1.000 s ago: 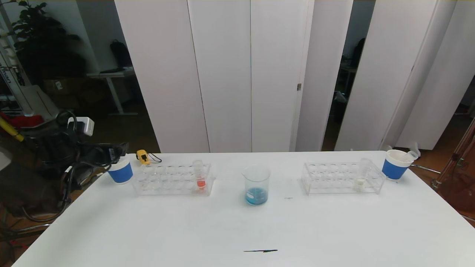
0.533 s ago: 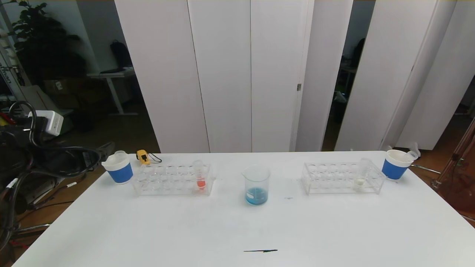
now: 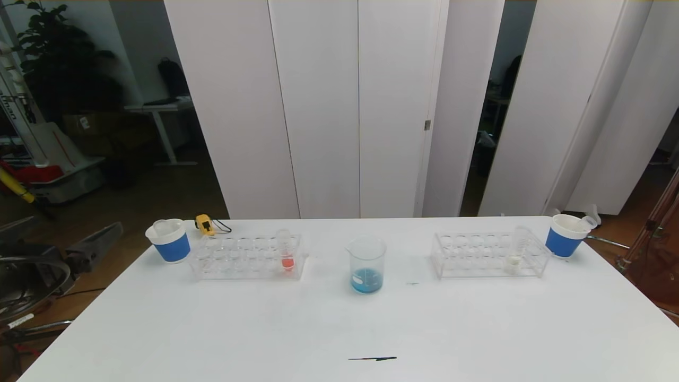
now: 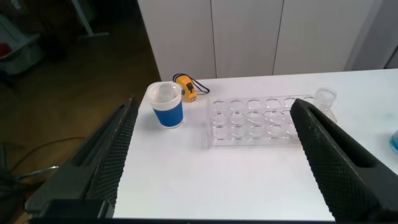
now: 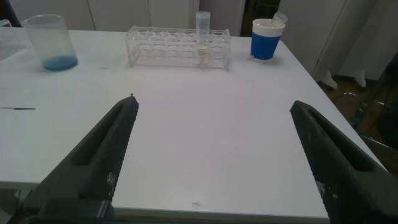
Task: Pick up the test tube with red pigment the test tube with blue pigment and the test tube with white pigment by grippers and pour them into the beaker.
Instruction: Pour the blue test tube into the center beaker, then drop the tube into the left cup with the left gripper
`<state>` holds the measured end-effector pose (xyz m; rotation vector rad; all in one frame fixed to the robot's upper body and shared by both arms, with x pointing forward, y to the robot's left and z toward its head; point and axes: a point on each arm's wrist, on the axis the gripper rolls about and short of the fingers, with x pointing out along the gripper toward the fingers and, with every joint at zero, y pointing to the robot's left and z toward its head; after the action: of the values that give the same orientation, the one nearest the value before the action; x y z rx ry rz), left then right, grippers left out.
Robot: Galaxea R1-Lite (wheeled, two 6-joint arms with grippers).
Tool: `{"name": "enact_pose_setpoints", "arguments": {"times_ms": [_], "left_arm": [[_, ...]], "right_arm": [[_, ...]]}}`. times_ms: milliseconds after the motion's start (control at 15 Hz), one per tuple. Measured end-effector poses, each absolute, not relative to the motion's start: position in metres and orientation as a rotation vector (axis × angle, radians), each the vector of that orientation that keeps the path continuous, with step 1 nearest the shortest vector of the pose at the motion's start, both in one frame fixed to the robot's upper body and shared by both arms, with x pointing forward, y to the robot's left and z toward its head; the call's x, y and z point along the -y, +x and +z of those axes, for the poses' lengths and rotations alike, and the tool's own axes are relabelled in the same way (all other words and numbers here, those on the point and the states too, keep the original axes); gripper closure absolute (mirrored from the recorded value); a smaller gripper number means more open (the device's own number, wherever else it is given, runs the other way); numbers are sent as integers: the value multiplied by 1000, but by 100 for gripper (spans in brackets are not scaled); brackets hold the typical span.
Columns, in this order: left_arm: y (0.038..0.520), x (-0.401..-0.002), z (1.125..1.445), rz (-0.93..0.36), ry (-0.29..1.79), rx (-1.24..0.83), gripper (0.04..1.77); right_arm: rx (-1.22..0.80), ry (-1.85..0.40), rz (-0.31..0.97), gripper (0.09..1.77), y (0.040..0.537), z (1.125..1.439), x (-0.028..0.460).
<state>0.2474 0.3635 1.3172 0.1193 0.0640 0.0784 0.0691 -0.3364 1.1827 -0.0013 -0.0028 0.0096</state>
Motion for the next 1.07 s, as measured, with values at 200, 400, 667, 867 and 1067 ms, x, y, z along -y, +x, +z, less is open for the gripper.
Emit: {"name": "enact_pose_setpoints", "arguments": {"times_ms": [200,400,667,867,1067], "left_arm": [[202,-346,1327,18,124,-15,6],[159,-334,1328,-47,132,28,6],[112,-332,1312,-72,133,57,6],[88,-331,1291,-75,124,54,6],[71,-331,1270,-85,129,66,6]], "right_arm": [[3,-1,9,11,69,1183,336],[3,-1,10,11,69,1183,336],[3,-2,10,11,69,1183,336],[3,-1,10,11,69,1183,336],[3,-2,10,11,69,1183,336]]}}
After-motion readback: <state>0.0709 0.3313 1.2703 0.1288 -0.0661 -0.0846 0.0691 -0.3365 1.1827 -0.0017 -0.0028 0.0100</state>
